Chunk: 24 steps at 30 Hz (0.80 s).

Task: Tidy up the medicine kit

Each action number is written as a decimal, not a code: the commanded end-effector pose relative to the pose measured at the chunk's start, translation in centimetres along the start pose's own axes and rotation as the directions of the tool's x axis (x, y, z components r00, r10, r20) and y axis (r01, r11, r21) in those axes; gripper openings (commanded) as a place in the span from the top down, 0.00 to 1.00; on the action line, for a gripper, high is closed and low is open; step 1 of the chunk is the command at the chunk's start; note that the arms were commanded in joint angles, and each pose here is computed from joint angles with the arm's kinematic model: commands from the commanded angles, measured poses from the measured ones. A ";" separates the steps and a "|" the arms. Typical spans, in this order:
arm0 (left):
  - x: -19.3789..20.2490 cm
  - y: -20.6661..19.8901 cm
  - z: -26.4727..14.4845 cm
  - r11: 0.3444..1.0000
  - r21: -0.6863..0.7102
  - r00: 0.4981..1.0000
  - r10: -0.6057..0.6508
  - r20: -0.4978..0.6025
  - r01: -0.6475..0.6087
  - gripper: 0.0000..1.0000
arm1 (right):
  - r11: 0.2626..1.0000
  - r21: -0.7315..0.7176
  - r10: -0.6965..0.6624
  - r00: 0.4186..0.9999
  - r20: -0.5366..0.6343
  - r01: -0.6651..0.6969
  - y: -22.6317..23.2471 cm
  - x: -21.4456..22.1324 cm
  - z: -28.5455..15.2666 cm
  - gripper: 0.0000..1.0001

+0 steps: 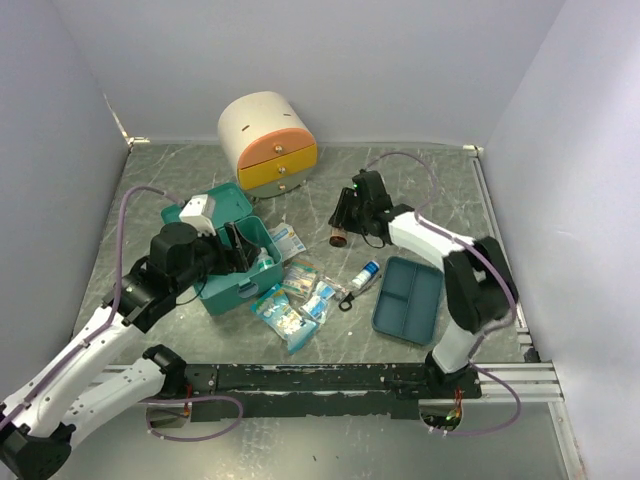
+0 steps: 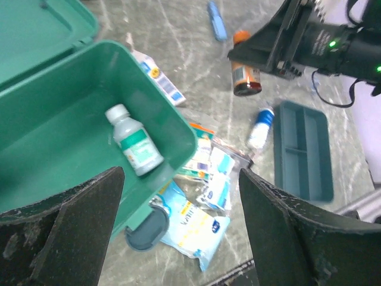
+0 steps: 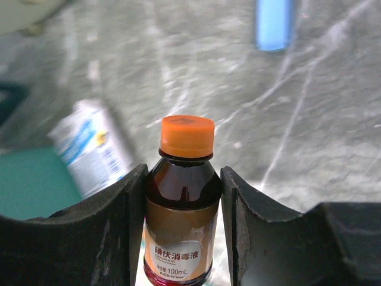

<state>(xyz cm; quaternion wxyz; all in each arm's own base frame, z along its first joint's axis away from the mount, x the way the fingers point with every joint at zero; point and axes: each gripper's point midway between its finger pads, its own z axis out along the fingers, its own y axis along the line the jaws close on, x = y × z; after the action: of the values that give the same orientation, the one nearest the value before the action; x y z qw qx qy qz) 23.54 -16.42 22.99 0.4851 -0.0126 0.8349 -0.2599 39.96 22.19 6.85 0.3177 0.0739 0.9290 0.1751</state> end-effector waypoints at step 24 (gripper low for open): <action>-3.1 -10.8 -2.7 0.833 0.527 0.971 -0.232 0.057 0.168 0.17 | 0.410 -0.884 0.057 0.961 0.270 0.224 23.3 0.2 -25.0 0.70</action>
<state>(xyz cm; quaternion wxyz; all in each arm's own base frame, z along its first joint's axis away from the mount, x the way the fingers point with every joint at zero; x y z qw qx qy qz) 20.67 -23.66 29.31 0.4741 0.0118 0.7212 -0.5050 26.33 35.94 29.04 0.4246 -0.1141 0.7025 0.5596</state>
